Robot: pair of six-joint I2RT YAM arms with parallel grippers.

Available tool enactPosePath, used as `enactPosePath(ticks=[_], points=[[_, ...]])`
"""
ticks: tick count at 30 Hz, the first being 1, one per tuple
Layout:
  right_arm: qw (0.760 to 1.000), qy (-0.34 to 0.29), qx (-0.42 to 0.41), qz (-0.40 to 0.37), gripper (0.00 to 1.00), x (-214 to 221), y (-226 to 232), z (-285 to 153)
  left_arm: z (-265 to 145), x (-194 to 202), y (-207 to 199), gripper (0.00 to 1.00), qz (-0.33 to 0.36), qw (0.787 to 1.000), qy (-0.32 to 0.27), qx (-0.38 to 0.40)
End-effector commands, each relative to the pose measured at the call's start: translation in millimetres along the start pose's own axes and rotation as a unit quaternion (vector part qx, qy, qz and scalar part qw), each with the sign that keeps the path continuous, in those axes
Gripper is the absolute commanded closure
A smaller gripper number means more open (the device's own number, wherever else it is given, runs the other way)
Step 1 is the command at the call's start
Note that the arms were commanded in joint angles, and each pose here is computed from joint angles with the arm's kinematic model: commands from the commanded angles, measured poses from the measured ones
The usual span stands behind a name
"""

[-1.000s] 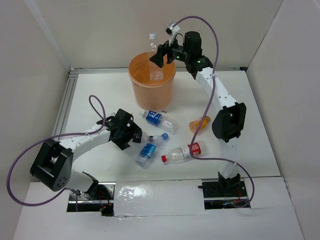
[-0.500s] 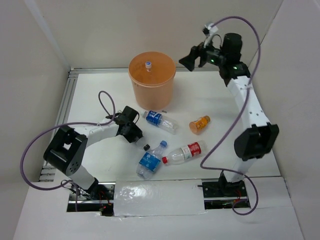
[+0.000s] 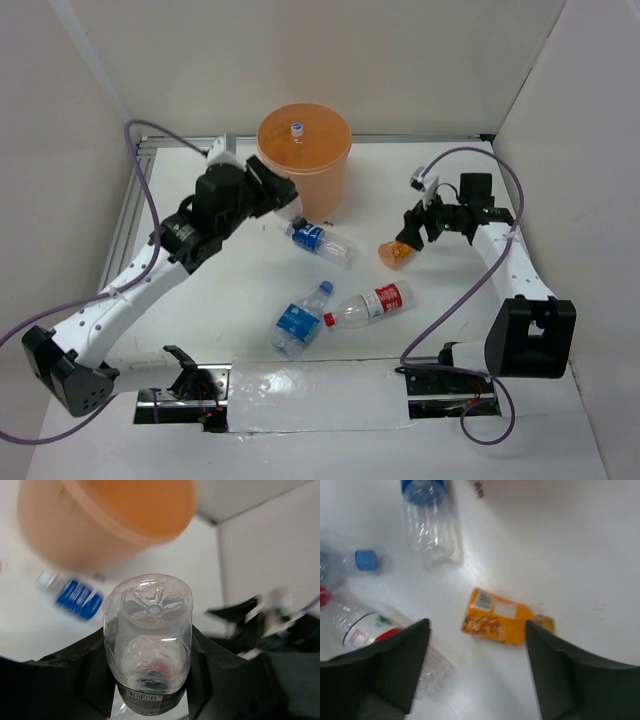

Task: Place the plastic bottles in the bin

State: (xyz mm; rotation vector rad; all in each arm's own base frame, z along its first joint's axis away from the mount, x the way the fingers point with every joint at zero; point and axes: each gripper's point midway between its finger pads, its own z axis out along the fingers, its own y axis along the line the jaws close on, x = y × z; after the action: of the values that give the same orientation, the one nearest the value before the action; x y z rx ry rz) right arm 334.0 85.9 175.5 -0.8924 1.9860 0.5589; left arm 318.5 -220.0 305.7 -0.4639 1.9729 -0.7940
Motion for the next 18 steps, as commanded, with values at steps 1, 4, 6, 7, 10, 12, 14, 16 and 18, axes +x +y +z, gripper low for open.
enactPosePath(ticks=[1,4,6,7,10,12,14,16,18], points=[[0.995,-0.001,-0.027,-0.092,0.11,10,13,-10,23,-66,-52,0.90,0.061,0.991,-0.114,0.038],[0.990,0.000,-0.048,-0.129,0.00,26,14,-13,69,-89,-57,0.89,0.077,0.985,-0.157,0.009],[0.985,-0.012,-0.068,-0.159,0.00,31,18,-16,78,-122,-84,0.87,0.080,0.975,-0.205,0.025],[0.982,-0.012,-0.075,-0.174,0.00,35,19,-17,108,-118,-71,0.87,0.098,0.973,-0.208,-0.013],[0.980,-0.010,-0.079,-0.181,0.00,41,14,-20,130,-144,-77,0.80,0.136,0.960,-0.239,-0.052],[0.980,-0.012,-0.080,-0.181,0.00,43,12,-19,160,-135,-69,0.68,0.168,0.956,-0.229,-0.072],[0.975,-0.014,-0.075,-0.207,0.00,41,5,-20,172,-130,-48,0.26,0.183,0.952,-0.229,-0.093],[0.950,-0.015,-0.093,-0.299,0.00,45,3,-18,175,-126,-44,0.04,0.185,0.956,-0.212,-0.090],[0.924,0.000,-0.110,-0.366,0.00,58,2,-14,175,-128,-51,0.00,0.195,0.955,-0.209,-0.081]])
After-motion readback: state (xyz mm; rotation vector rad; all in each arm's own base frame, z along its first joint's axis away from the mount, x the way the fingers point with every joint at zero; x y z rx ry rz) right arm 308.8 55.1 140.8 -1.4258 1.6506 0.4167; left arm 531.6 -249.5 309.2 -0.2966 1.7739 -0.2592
